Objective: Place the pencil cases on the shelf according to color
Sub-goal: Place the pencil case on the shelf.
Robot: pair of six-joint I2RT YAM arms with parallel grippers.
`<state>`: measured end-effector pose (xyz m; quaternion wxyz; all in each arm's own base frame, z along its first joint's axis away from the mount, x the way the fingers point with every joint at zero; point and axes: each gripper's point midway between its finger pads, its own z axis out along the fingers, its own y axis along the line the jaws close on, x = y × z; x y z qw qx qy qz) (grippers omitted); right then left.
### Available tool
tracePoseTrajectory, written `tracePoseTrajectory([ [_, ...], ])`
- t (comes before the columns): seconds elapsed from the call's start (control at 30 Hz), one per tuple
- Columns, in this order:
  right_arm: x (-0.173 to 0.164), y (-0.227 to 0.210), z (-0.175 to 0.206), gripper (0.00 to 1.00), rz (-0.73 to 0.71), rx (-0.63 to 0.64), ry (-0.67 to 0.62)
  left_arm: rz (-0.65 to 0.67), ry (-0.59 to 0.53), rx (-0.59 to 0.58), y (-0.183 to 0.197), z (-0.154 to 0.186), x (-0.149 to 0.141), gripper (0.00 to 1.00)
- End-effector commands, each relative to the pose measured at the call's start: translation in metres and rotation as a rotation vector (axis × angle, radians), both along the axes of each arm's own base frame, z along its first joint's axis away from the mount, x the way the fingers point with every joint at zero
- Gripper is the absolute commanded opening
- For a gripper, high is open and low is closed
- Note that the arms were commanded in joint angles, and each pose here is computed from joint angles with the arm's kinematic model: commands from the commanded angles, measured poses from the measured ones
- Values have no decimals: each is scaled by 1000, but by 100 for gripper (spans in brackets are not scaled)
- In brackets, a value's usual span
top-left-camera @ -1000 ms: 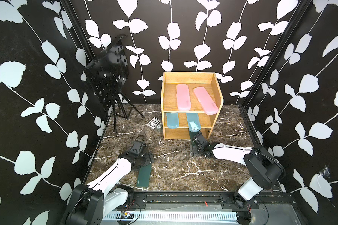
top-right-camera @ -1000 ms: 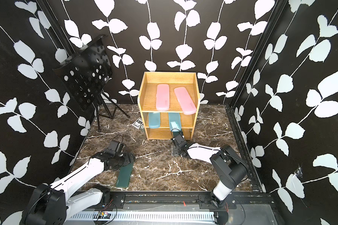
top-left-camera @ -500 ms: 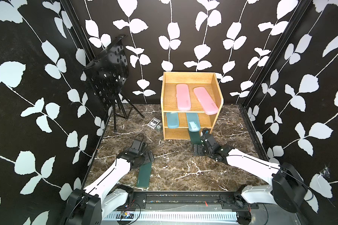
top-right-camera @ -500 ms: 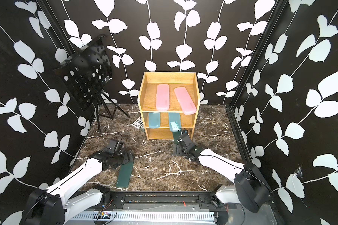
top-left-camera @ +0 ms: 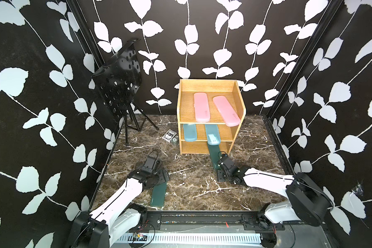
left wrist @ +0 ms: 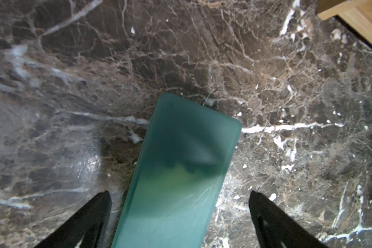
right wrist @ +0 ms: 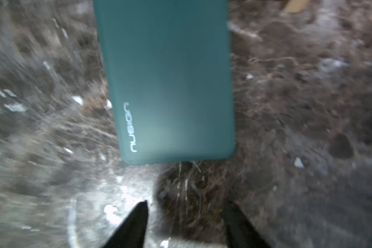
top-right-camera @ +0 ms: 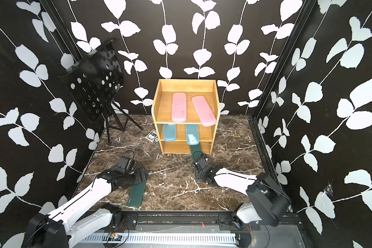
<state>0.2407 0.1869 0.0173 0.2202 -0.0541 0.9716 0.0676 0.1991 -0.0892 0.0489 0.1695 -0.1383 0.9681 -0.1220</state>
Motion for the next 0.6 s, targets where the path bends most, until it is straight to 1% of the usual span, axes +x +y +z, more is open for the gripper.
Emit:
tracePoseTrajectory([
  [0.0, 23, 12, 7, 50, -29, -3, -59, -14, 23, 13, 2, -7, -10, 99],
  [0.1, 36, 13, 8, 48, -50, -34, -81, -6, 31, 11, 3, -9, -13, 99],
  [0.2, 51, 14, 21, 49, -57, -61, -114, -2, 28, 8, 3, -9, -16, 99],
  [0.27, 61, 15, 30, 49, -63, -56, -134, 4, 28, 4, 3, -11, -17, 99],
  [0.43, 75, 14, 42, 52, -65, -52, -169, -1, 39, 4, 3, -16, -19, 99],
  [0.57, 81, 13, 48, 53, -57, -75, -181, -20, 51, 14, 1, -17, -18, 99],
])
